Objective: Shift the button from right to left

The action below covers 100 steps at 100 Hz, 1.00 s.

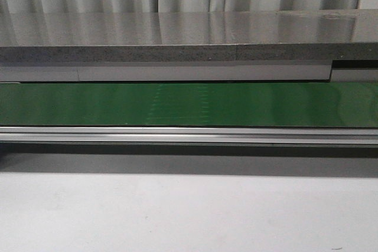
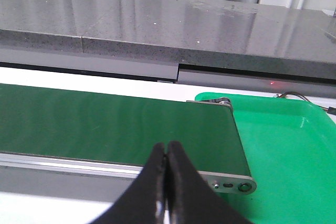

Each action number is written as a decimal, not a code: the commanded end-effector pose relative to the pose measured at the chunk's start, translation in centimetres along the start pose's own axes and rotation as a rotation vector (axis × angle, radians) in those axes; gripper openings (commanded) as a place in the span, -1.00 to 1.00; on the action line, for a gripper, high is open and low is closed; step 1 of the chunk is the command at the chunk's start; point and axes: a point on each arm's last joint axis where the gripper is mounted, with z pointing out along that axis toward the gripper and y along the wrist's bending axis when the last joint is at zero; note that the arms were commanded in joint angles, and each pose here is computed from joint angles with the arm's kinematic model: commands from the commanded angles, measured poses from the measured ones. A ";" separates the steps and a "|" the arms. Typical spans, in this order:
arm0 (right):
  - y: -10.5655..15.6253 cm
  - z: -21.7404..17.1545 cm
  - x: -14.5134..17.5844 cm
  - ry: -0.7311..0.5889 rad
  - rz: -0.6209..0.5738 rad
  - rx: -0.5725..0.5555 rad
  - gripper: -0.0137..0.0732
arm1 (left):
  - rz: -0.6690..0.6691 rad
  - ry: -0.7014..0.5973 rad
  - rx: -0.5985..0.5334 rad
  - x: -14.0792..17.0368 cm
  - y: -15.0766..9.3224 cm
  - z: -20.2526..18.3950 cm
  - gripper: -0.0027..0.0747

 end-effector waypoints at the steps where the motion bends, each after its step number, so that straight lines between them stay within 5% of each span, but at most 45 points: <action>1: -0.1 -0.1 -1.4 -0.090 -0.014 0.011 -0.82 | -0.014 -0.041 -0.006 0.8 0.1 0.1 -0.98; 62: -0.1 -0.1 -1.4 -0.091 -0.016 0.011 -0.82 | -0.014 -0.041 -0.006 0.8 0.1 0.1 -0.98; 87: -0.1 0.4 -0.8 -0.330 -0.004 0.029 -0.82 | -0.014 -0.041 -0.006 0.8 0.1 0.1 -0.98; 100: 0.0 1.0 1.8 -0.336 0.060 0.018 -0.82 | -0.014 -0.041 -0.006 0.8 0.1 0.1 -0.98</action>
